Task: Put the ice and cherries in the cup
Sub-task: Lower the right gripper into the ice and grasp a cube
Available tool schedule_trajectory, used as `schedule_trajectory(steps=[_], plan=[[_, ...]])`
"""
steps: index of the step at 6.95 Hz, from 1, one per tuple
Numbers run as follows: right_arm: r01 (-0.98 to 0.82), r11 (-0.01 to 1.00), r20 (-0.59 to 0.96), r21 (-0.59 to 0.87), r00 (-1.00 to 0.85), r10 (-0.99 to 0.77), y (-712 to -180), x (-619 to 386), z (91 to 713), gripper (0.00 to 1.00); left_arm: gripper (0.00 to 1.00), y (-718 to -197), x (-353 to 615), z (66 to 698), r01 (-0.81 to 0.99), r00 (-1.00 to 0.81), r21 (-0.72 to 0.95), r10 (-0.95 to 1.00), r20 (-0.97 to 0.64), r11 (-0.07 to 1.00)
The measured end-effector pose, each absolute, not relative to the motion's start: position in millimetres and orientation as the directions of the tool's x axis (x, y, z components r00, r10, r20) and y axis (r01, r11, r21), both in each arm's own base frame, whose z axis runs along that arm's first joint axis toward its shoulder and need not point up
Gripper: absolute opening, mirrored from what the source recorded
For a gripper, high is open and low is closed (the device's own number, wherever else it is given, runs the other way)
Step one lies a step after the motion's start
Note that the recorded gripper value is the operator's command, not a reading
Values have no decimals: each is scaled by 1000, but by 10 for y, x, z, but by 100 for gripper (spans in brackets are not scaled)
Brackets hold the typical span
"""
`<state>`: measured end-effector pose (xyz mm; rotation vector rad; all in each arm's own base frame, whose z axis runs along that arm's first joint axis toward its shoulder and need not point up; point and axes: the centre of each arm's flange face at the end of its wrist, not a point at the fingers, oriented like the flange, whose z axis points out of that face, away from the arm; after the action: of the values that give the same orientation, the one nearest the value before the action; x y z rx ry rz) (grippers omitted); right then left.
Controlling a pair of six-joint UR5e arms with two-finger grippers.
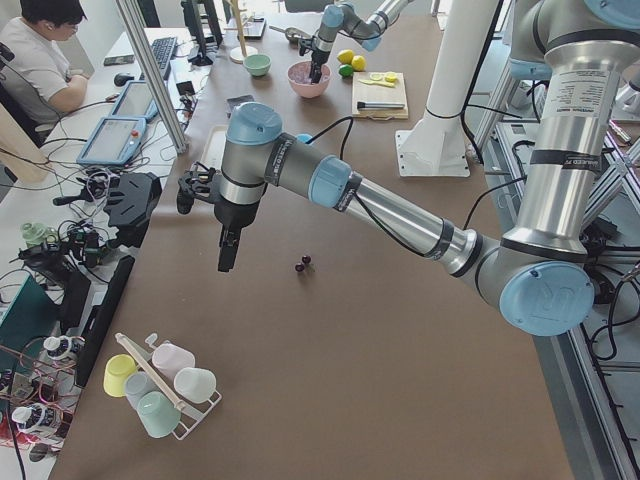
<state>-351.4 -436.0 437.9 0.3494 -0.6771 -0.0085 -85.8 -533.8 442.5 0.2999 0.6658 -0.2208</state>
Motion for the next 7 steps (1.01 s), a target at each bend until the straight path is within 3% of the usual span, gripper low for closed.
schedule_trajectory(steps=[1,7], plan=[[-104,943,609,317,784,-118,-4355,-3506,4406,0,98,-5348,-855,4416,295,766,203,-104,-635,934],[-122,939,628,321,769,-115,-4411,-3406,4272,0,98,-5342,-851,4355,297,765,212,-99,-636,931]])
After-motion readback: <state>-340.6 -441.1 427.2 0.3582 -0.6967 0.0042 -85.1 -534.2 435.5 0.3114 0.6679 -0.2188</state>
